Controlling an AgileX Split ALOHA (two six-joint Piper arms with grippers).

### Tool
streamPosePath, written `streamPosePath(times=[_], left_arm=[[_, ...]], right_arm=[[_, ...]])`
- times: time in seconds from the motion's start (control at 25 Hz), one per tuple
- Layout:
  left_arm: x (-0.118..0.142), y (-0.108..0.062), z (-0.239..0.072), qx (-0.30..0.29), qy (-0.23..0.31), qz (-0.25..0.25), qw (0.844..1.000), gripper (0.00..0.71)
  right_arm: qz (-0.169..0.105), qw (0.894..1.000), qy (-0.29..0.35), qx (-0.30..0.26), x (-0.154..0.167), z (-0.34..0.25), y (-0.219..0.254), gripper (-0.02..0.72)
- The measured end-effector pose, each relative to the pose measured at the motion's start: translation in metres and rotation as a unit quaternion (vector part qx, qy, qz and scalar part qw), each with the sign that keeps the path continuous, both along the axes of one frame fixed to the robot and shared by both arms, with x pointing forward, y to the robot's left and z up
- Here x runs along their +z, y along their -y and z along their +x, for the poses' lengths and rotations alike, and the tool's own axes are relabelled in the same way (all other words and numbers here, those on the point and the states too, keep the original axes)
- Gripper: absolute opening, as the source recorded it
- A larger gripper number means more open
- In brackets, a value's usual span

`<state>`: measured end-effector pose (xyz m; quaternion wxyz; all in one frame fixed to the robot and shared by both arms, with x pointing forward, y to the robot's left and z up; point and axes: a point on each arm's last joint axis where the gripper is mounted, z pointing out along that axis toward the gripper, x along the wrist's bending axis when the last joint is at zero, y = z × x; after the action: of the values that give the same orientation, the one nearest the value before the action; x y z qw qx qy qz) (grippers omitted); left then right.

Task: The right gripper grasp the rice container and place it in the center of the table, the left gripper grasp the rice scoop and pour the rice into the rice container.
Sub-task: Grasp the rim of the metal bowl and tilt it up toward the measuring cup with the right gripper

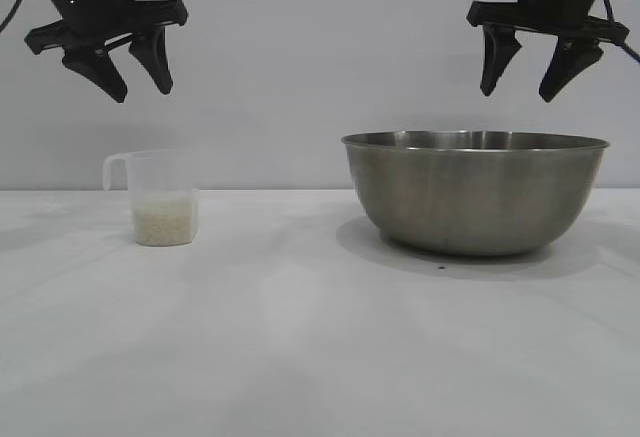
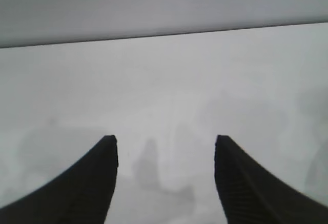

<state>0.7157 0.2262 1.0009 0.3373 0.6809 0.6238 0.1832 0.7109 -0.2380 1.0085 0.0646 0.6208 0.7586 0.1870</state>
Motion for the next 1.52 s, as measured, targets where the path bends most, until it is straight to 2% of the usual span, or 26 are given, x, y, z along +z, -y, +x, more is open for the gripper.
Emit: streamPosePath(times=[0.2,0.44,0.92,1.0,1.04,1.08,1.16,1.36,1.4,1.48,1.52], left_arm=[[0.000,0.000,0.000,0.000,0.000,0.000,1.000,0.405],[0.000,0.000,0.000,-0.001,-0.003,0.000,1.000,0.405],[-0.001,0.000,-0.001,-0.002,-0.007,0.000,1.000,0.405],[-0.001,0.000,-0.001,-0.002,-0.007,0.000,1.000,0.405],[-0.001,0.000,-0.001,-0.002,-0.008,0.000,1.000,0.405],[-0.001,0.000,-0.001,-0.002,-0.008,0.000,1.000,0.405],[-0.001,0.000,-0.001,-0.003,-0.009,0.000,1.000,0.405],[-0.001,0.000,-0.001,-0.003,-0.010,0.000,1.000,0.405],[-0.001,0.000,-0.001,-0.003,-0.010,0.000,1.000,0.405],[-0.001,0.000,-0.001,-0.003,-0.010,0.000,1.000,0.405],[-0.001,0.000,-0.001,-0.003,-0.010,0.000,1.000,0.405]], right_arm=[[-0.014,0.998,-0.067,0.003,0.002,-0.014,0.003,0.472],[-0.038,0.996,-0.076,-0.019,0.001,-0.015,0.008,0.472],[-0.028,0.989,-0.140,-0.029,-0.055,-0.005,0.004,0.472],[-0.028,0.989,-0.145,-0.029,-0.061,-0.005,0.004,0.403],[-0.028,0.988,-0.149,-0.029,-0.064,-0.004,0.004,0.412],[-0.028,0.988,-0.152,-0.029,-0.068,-0.004,0.004,0.365],[-0.029,0.987,-0.159,-0.029,-0.074,-0.003,0.004,0.355],[-0.026,0.986,-0.163,-0.019,-0.079,-0.003,0.003,0.083],[-0.022,0.986,-0.165,-0.016,-0.079,-0.003,0.002,0.060],[-0.017,0.986,-0.164,-0.016,-0.078,-0.003,0.001,0.067],[-0.013,0.986,-0.163,-0.014,-0.078,-0.003,0.000,0.000]])
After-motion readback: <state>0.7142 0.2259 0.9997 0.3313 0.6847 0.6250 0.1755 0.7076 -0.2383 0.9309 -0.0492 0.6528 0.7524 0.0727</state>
